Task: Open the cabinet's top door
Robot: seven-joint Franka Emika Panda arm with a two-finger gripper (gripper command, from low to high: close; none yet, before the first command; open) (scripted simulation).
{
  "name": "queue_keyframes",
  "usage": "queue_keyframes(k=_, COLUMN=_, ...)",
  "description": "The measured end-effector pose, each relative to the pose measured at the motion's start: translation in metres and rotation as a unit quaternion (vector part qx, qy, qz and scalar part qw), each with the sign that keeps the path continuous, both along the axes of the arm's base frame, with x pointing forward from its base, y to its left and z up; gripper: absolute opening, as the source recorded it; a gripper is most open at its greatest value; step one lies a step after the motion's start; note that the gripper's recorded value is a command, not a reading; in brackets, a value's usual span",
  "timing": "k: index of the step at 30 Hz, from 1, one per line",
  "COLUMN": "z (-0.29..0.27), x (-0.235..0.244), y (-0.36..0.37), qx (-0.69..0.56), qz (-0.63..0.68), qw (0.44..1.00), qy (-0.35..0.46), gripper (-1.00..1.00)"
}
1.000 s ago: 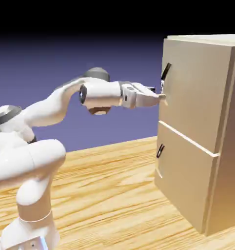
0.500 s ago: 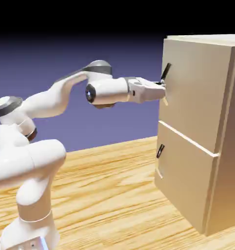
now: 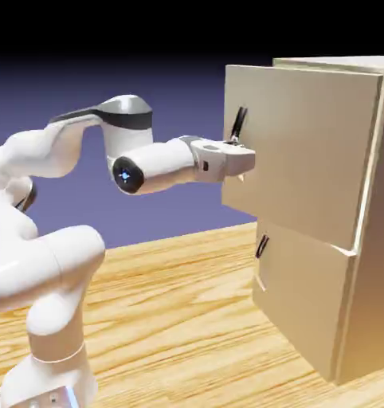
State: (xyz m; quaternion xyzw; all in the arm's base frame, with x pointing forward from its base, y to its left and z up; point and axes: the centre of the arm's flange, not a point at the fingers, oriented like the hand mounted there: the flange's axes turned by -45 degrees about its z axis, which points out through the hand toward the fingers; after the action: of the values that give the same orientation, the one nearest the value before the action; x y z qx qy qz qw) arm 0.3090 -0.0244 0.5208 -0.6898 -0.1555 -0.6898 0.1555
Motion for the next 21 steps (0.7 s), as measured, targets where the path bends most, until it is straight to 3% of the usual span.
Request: queue_keyframes(k=21, z=0.000, x=-0.059, y=-0.137, qx=0.000, qz=0.238, qw=0.971, qy=0.000, gripper=-1.00)
